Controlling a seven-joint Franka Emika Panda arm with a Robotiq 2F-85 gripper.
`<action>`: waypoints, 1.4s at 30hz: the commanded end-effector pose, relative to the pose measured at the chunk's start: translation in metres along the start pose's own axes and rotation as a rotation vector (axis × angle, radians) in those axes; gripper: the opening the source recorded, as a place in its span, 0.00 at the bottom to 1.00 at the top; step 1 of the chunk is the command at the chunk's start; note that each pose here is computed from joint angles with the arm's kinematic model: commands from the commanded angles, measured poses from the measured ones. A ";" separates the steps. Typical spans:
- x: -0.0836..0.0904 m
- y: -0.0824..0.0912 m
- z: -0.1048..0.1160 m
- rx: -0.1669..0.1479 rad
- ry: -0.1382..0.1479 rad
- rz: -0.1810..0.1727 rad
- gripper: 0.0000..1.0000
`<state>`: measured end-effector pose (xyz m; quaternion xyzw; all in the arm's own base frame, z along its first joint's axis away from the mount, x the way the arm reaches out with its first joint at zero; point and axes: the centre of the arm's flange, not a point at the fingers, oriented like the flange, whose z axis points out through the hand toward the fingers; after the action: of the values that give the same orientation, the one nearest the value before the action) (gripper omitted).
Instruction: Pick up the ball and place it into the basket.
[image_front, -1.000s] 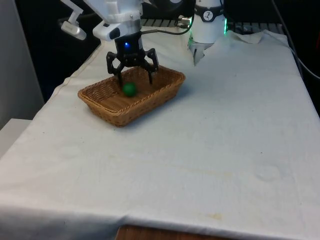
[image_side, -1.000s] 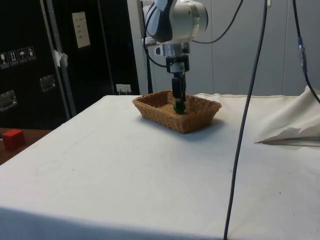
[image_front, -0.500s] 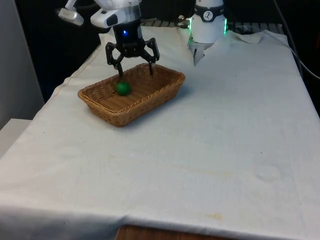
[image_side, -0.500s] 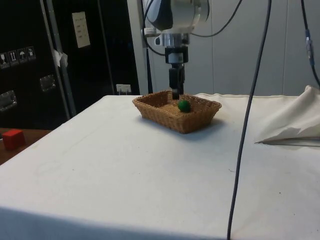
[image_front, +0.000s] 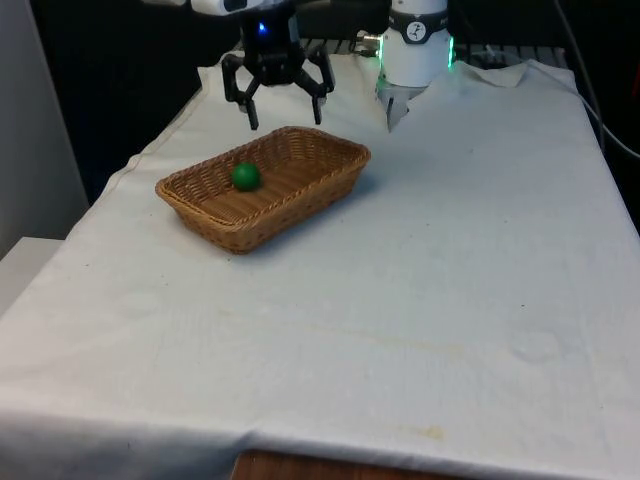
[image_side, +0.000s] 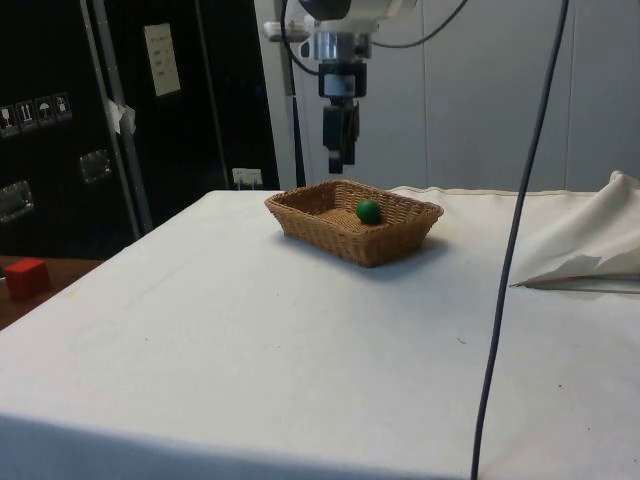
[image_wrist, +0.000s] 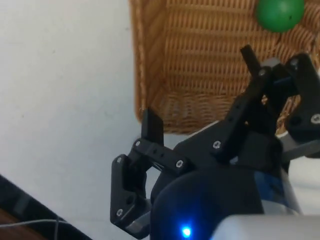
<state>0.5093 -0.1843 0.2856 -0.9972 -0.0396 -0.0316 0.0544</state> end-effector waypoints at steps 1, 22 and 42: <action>0.000 -0.003 -0.001 -0.011 -0.004 0.004 1.00; 0.029 -0.072 -0.009 -0.026 -0.014 -0.013 1.00; 0.055 -0.100 -0.002 -0.041 -0.030 0.032 1.00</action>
<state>0.5539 -0.0834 0.3032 -0.9987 -0.0260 -0.0212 0.0393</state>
